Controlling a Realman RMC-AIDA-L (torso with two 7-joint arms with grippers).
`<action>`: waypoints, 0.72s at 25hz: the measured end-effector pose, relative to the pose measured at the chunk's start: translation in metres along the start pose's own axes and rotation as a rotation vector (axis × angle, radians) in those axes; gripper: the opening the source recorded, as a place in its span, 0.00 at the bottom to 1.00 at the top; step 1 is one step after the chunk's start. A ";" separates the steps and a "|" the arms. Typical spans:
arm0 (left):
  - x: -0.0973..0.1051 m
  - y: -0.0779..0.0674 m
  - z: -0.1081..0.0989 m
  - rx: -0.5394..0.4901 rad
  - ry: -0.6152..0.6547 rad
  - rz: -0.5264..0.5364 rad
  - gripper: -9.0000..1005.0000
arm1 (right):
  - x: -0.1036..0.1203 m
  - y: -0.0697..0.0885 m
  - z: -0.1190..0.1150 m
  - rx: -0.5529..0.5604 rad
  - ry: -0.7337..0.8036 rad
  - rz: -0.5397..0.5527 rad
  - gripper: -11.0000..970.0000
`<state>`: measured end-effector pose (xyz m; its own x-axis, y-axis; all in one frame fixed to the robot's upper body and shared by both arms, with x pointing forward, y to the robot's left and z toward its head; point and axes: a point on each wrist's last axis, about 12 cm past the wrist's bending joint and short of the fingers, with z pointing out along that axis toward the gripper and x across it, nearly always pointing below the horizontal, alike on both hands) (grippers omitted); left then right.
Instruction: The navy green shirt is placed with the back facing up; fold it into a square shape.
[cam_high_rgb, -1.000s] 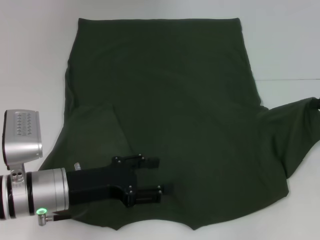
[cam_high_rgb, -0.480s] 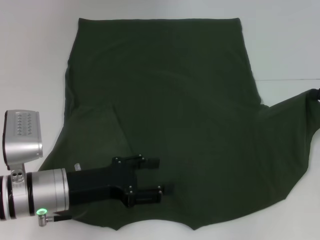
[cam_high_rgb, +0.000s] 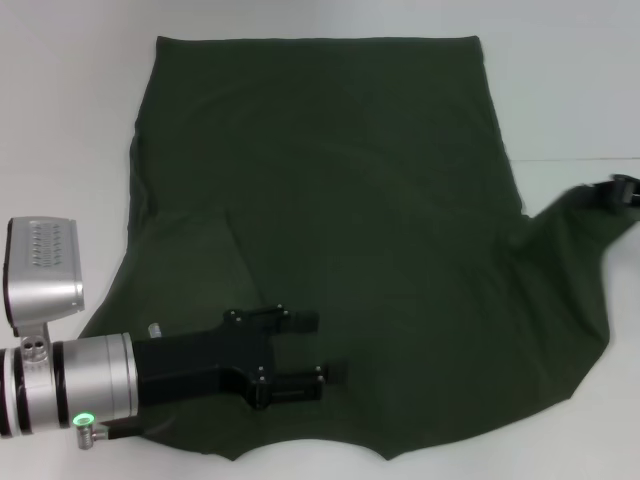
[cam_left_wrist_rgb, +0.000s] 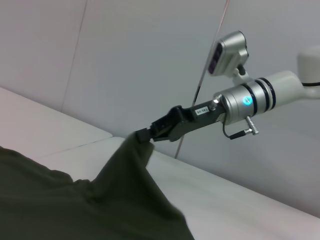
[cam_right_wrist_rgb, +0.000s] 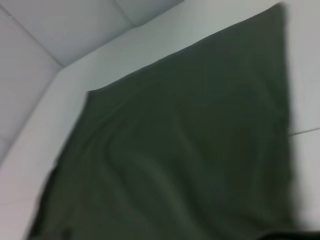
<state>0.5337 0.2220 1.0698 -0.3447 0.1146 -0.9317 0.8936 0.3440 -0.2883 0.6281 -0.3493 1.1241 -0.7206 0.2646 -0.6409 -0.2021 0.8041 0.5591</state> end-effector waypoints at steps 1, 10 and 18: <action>0.000 0.000 0.000 0.000 0.000 0.000 0.79 | 0.000 0.007 0.007 -0.017 0.007 0.005 0.03; -0.002 0.002 -0.002 -0.011 -0.005 0.005 0.79 | 0.018 0.088 0.080 -0.171 0.022 -0.002 0.03; 0.000 0.004 -0.005 -0.037 -0.015 -0.005 0.79 | 0.022 0.101 0.084 -0.258 0.035 0.007 0.29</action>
<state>0.5357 0.2279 1.0700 -0.3443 0.0990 -0.9336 0.8806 0.3790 -0.2845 0.6475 -0.2175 1.1230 -0.7438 0.2475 -0.6208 -0.3565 0.6389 0.6818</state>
